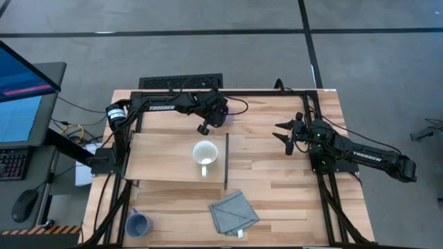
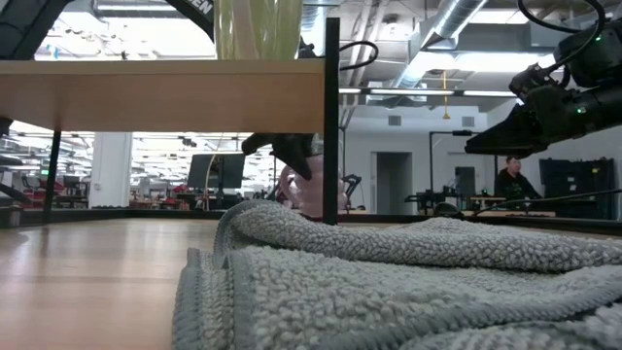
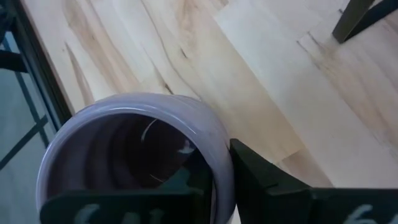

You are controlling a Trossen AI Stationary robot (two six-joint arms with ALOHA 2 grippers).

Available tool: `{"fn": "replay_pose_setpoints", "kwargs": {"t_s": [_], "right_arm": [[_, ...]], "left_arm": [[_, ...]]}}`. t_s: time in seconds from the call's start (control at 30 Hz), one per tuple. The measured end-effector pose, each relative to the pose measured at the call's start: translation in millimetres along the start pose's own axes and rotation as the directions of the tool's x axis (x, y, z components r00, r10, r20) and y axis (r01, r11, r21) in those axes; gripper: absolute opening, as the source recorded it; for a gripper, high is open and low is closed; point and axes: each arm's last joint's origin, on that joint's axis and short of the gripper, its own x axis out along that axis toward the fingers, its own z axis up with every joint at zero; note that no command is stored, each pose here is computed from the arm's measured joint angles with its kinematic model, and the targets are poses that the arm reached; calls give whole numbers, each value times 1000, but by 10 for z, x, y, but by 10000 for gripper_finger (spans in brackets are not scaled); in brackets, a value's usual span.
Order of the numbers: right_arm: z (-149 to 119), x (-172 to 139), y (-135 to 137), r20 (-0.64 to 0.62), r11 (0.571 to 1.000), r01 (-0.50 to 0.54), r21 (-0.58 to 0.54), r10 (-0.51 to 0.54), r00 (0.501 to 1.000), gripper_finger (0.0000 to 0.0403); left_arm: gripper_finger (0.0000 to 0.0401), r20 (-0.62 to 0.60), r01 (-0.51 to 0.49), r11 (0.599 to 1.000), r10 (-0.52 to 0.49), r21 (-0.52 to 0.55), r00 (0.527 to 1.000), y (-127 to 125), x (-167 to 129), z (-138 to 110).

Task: Stack small to large cups/mugs on shelf
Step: Put the purple mug on the shelf

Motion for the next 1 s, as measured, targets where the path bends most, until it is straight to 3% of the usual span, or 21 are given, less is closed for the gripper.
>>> {"fn": "replay_pose_setpoints", "kwargs": {"t_s": [0.47, 0.8, 1.0], "right_arm": [[0, 0, 0, 0, 1000, 0, 0, 0, 1000, 230], [4, 0, 0, 4, 1000, 0, 0, 0, 1000, 230], [4, 0, 0, 5, 1000, 0, 0, 0, 1000, 230]], "left_arm": [[25, -76, -43, 997, 39, -58, 996, 14, -3, -32], [25, -20, -35, 942, 31, -333, 999, 251, -183, -102], [25, 23, -37, 923, 50, -383, 999, 444, -377, -79]]}}
